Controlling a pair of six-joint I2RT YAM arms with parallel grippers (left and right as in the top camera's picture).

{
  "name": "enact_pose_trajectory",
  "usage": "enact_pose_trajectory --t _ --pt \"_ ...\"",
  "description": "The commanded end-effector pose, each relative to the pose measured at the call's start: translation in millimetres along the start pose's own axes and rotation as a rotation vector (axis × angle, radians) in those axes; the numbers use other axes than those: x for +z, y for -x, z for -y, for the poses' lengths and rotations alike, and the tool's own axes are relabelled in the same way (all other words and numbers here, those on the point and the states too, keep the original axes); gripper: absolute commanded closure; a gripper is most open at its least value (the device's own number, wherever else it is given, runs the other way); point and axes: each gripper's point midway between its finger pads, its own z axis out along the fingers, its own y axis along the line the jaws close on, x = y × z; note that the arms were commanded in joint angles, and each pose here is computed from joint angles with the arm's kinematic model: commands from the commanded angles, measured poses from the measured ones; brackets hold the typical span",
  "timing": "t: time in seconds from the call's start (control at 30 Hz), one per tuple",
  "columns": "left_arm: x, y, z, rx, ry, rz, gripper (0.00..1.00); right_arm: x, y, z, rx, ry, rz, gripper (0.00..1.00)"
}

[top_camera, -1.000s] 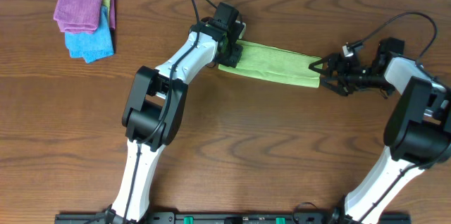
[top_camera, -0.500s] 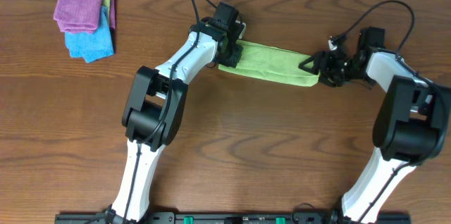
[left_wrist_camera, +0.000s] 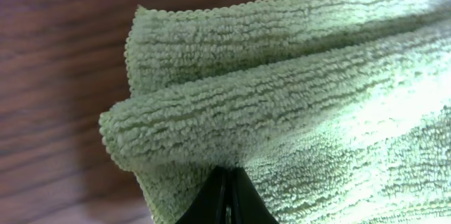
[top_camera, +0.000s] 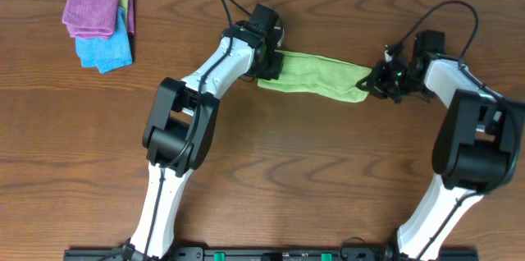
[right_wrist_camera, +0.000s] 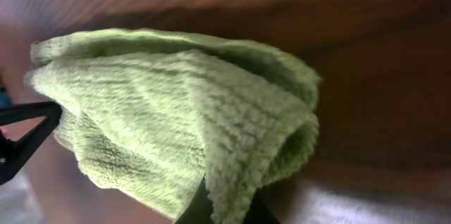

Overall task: Fold the cloth
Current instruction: 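Fold the strip's right end toward the left gripper with the right gripper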

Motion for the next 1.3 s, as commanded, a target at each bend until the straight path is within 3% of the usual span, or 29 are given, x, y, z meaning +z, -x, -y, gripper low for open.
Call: enact_pose_trajectory --t 0.0,0.2,0.9,1.1,1.27 --pt "29 -36 21 -0.039 -0.05 -0.117 0.94 -36 21 -46 -0.122 -0.049 0.13 0.99" --pt "32 -42 41 -0.006 -0.06 -0.126 0.94 -67 21 -88 -0.252 -0.169 0.264 0.98" --pt "31 -30 62 -0.025 -0.137 -0.086 0.94 -31 -23 -120 -0.372 -0.224 0.159 0.98" --pt "6 -2 70 -0.023 -0.193 -0.025 0.94 -32 -24 -114 -0.37 -0.252 0.151 0.98" --pt "-50 37 73 -0.017 -0.211 0.098 0.94 -32 -27 -111 -0.381 -0.263 0.139 0.99"
